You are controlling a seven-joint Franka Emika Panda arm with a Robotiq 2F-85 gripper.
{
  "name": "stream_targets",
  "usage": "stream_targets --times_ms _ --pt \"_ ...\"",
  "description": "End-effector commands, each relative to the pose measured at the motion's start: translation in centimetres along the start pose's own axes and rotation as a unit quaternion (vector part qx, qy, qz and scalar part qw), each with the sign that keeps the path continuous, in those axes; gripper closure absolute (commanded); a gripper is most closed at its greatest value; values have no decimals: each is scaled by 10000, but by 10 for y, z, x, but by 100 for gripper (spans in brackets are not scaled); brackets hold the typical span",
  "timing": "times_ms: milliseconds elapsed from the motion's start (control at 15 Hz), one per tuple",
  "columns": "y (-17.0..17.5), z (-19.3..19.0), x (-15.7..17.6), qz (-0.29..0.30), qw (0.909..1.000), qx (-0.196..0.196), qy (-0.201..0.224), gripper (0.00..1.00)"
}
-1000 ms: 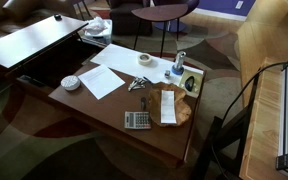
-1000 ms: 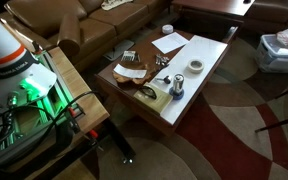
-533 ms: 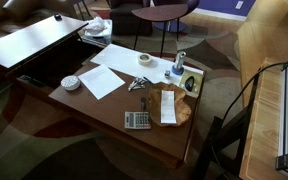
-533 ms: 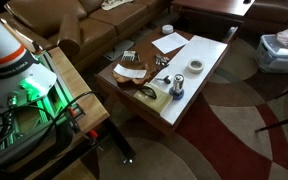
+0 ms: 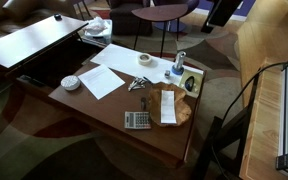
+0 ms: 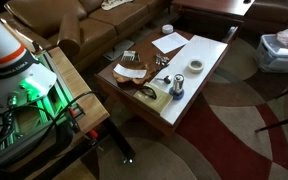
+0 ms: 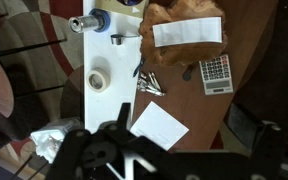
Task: Pick up the calculator and put it in the brown bowl
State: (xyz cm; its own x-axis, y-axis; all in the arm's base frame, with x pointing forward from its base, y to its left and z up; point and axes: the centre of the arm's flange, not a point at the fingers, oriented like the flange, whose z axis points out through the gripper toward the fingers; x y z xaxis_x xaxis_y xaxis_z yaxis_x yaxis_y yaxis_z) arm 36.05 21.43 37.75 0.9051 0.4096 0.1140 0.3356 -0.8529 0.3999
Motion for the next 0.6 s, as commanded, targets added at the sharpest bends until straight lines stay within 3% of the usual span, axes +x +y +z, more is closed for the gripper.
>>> stream_targets --times_ms 0,333,533 --pt "-4 3 0 -16 10000 -8 -28 0" --pt "1 0 3 40 10000 10 5 0" --pt "-53 39 21 -168 9950 -630 -753 0"
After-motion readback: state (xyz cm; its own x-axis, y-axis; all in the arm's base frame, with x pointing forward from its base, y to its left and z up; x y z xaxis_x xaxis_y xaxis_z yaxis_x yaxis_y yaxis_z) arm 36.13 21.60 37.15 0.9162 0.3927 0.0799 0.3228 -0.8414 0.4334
